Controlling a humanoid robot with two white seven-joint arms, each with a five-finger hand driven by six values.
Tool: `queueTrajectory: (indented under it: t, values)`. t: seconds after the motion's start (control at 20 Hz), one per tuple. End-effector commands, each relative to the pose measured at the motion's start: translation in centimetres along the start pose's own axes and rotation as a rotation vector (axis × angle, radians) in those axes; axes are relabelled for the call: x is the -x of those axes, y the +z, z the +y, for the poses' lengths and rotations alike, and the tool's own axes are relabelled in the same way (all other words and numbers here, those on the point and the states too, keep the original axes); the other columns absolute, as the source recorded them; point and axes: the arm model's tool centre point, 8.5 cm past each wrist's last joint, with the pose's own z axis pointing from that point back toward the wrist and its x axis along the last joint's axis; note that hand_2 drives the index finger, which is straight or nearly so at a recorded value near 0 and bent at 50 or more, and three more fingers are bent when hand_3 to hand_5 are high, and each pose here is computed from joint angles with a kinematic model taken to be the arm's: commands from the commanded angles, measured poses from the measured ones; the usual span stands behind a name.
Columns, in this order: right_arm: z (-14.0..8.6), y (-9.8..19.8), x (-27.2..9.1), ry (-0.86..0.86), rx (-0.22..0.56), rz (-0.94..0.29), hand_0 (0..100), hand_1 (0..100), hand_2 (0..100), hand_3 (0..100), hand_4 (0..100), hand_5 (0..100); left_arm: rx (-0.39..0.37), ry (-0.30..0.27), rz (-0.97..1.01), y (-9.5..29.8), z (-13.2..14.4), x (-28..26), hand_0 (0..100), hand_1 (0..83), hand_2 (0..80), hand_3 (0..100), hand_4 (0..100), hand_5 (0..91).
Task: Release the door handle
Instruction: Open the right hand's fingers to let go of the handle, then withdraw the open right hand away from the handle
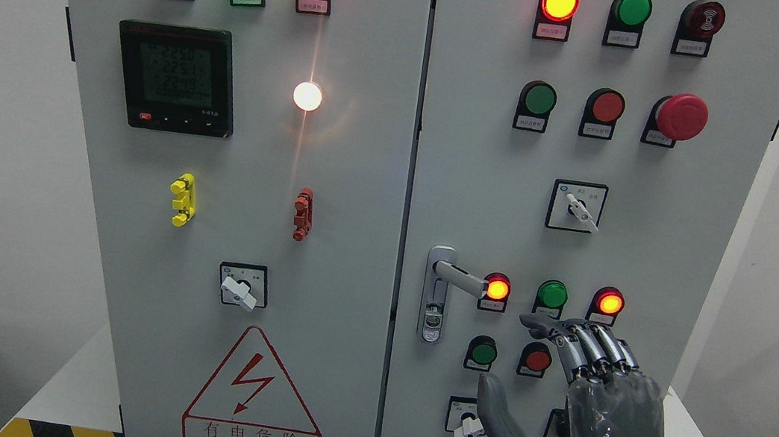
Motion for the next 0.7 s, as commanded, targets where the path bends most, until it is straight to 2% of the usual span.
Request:
queueTrajectory:
  t: [0.0,0.3,0.65]
  values:
    - [-3.07,1.9,2.9,0.045,0.049,0.053,36,13,3,14,15,9,-0.003,-0.004,0.003,-0.01,0.09,-0.68,12,55.6,0.0,0,0,0.0]
    - [-2.88,2.18,2.74,0.027,0.042,0.053,35,10,1,11,10,1,-0.003,-0.004,0.002,-0.02,0.09,-0.78,12,55.6,0.0,0,0,0.0]
    - [-2.77,2.23,2.41,0.015,0.042,0.033,35,3,1,11,10,0,-0.003,-0.004,0.003,-0.01,0.09,-0.68,12,55.6,0.0,0,0,0.0]
